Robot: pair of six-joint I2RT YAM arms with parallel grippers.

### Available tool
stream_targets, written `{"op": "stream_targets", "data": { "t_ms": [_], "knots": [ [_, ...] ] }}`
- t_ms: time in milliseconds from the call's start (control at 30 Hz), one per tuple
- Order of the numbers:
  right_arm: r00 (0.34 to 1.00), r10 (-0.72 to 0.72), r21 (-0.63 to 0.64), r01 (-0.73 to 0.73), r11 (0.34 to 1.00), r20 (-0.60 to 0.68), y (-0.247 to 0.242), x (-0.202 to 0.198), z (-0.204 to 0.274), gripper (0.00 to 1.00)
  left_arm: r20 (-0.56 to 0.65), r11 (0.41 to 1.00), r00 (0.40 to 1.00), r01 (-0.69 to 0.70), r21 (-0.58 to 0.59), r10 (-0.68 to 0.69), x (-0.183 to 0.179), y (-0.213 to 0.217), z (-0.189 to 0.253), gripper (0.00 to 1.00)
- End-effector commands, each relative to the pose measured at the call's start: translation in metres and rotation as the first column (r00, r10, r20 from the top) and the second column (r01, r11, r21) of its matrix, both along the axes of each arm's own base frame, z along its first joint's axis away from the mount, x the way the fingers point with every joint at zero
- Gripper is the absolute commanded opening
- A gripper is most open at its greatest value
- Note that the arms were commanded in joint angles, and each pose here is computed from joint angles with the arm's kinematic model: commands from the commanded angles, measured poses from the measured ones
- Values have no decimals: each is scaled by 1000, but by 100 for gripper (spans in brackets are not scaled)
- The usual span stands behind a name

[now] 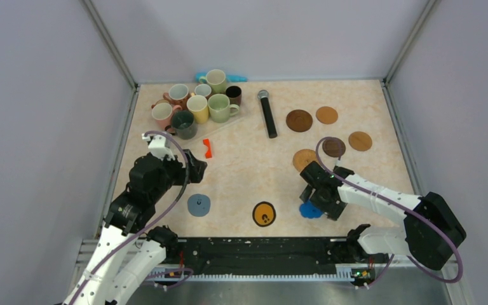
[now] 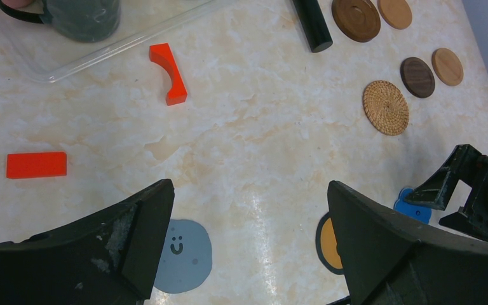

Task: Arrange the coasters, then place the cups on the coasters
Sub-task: Move the coaster to the center of the board.

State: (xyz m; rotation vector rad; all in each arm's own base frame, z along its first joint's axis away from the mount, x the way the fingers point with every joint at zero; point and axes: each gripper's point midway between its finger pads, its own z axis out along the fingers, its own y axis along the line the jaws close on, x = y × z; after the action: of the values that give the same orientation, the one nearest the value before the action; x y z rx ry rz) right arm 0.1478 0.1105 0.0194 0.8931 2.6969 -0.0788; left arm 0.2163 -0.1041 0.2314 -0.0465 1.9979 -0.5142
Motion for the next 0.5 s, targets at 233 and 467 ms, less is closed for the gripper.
{"op": "stream_targets", "data": {
  "t_ms": [233,467],
  "knots": [
    [999,-4,19,5,1000,-44,4,-5,-2,87,36,1000,999,12,-19,-12,4,-4,8,96],
    [998,6,73,-2,997,-59,13,-9,-2,82,35,1000,999,12,-19,-11,4,-4,7,96]
  ]
}}
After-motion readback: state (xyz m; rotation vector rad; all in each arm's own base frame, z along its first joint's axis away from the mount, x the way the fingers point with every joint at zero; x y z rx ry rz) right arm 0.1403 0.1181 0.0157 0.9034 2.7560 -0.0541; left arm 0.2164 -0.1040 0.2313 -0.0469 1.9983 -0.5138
